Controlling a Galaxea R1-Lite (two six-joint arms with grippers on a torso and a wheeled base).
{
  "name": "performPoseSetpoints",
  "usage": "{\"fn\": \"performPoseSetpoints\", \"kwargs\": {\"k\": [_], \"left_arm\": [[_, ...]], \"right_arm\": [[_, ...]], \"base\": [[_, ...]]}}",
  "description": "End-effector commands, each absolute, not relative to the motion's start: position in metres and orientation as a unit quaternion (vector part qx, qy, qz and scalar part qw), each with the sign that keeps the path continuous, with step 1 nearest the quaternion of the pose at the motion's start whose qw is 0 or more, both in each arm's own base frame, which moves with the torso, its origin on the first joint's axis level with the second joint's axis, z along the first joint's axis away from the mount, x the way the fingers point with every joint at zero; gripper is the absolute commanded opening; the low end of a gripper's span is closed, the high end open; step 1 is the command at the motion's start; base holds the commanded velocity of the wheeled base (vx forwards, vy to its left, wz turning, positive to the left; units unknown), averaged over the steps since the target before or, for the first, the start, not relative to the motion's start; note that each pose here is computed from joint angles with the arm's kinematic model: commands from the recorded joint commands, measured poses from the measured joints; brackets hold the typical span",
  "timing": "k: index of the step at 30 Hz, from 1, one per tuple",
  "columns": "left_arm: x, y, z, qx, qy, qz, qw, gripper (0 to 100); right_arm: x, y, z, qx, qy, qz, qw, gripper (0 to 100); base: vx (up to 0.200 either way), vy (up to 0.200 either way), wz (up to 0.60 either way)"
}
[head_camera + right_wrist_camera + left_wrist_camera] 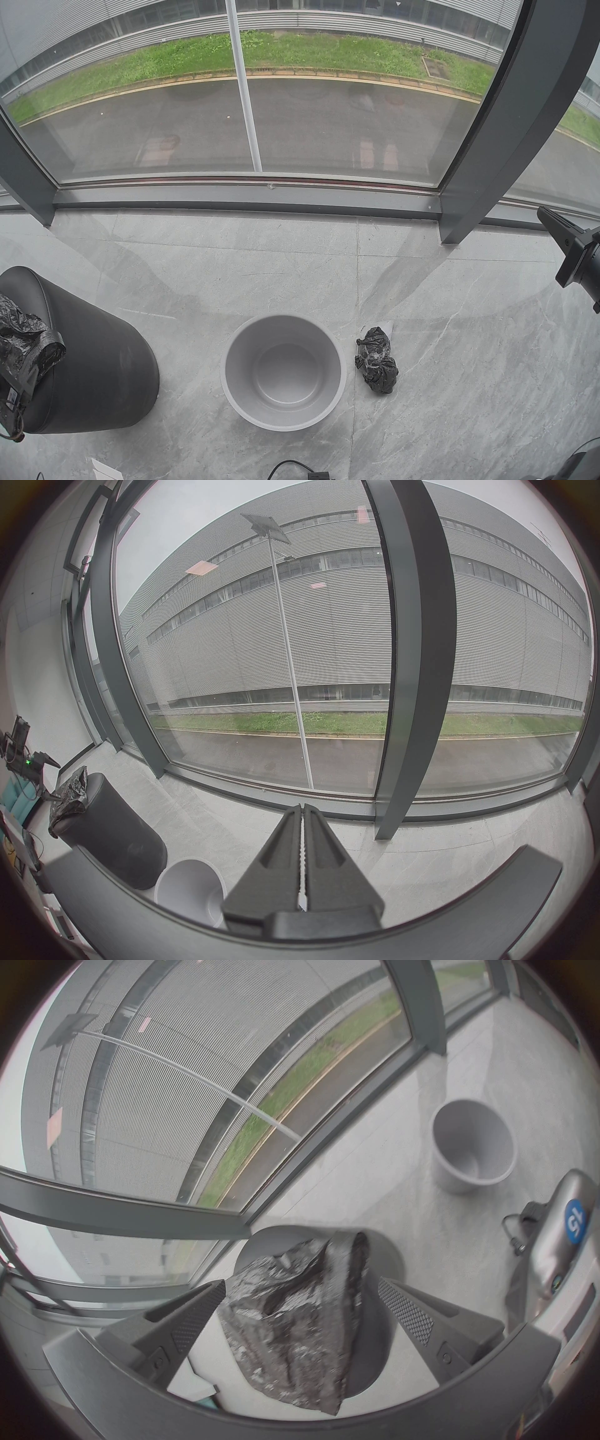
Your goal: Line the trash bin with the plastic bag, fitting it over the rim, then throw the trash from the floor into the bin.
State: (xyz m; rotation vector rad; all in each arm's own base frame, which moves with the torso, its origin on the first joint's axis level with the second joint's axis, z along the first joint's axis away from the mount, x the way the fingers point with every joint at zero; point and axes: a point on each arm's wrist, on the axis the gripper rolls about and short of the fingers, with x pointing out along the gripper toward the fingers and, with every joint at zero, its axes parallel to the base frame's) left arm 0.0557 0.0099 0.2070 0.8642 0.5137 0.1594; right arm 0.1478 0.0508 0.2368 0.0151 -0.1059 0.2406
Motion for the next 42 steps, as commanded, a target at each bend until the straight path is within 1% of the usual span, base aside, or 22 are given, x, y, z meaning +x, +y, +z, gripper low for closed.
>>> {"fn": "performPoseSetpoints", "kwargs": {"k": [1, 7, 13, 17, 28, 38, 42], "left_arm": [[0.067, 0.020, 0.203, 0.422, 0.292, 0.125, 0.849, 100], [0.070, 0.020, 0.197, 0.412, 0.303, 0.117, 0.851, 100], [0.080, 0.020, 0.188, 0.374, 0.312, 0.079, 0.870, 100], [0.090, 0.022, 0.185, 0.356, 0.329, 0.076, 0.871, 100], [0.131, 0.034, 0.183, 0.348, 0.320, 0.100, 0.875, 100], [0.144, 0.042, 0.179, 0.345, 0.343, 0.107, 0.867, 100], [0.151, 0.044, 0.179, 0.346, 0.335, 0.112, 0.870, 100]], "right_arm": [[0.148, 0.051, 0.237, 0.007, -0.052, 0.122, 0.991, 0], [0.149, 0.051, 0.235, 0.007, -0.048, 0.123, 0.991, 0], [0.153, 0.053, 0.232, 0.017, -0.039, 0.125, 0.991, 0], [0.156, 0.054, 0.230, 0.028, -0.029, 0.126, 0.991, 0], [0.157, 0.055, 0.228, 0.029, -0.026, 0.126, 0.991, 0], [0.156, 0.055, 0.227, 0.028, -0.026, 0.127, 0.991, 0], [0.156, 0.055, 0.227, 0.028, -0.026, 0.127, 0.991, 0]], "base": [[0.000, 0.000, 0.00], [0.000, 0.000, 0.00], [0.000, 0.000, 0.00], [0.000, 0.000, 0.00], [0.000, 0.000, 0.00], [0.000, 0.000, 0.00], [0.000, 0.000, 0.00]]}}
